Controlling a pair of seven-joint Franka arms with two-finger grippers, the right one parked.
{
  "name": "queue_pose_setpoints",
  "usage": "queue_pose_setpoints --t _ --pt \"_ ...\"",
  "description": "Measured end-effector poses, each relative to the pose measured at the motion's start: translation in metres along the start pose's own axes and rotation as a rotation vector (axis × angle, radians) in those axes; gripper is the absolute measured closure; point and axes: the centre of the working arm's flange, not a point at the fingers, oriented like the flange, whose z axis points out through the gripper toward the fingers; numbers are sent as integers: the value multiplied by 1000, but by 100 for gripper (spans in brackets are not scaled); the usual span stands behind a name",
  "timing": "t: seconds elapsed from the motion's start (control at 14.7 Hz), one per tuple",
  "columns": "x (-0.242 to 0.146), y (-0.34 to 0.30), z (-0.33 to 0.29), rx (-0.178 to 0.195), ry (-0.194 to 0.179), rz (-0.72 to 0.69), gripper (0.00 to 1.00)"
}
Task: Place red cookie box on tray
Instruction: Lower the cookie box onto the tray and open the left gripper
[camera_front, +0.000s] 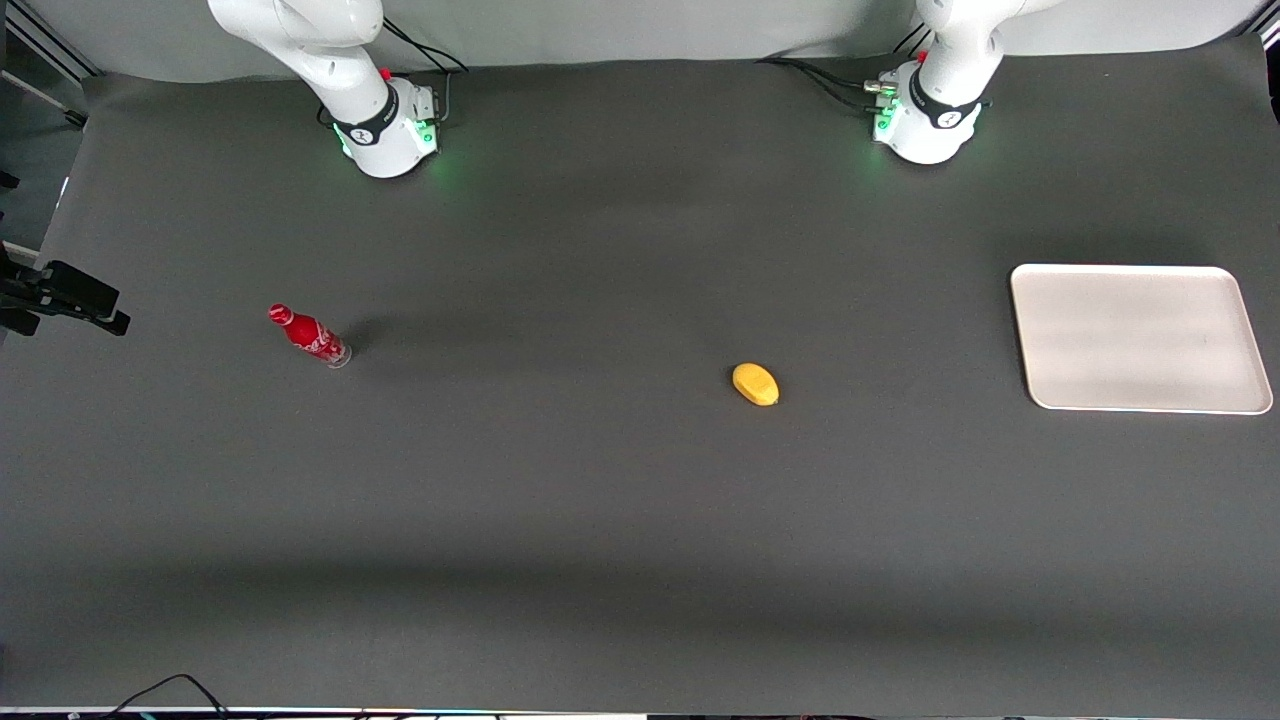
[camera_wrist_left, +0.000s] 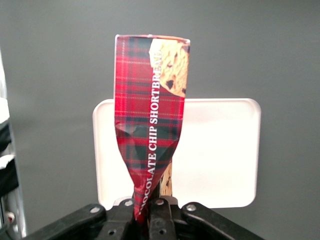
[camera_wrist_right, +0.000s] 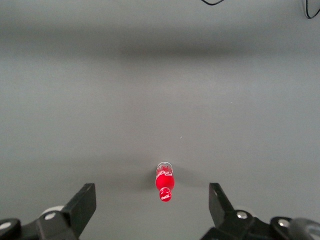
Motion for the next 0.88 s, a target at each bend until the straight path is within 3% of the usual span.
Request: queue_pose_setpoints --t 0.14,0.54,0.88 --pt "-13 -36 27 10 0 -50 94" --pt "-31 -102 151 9 56 -38 94" --pt "-37 -109 223 -19 2 19 94"
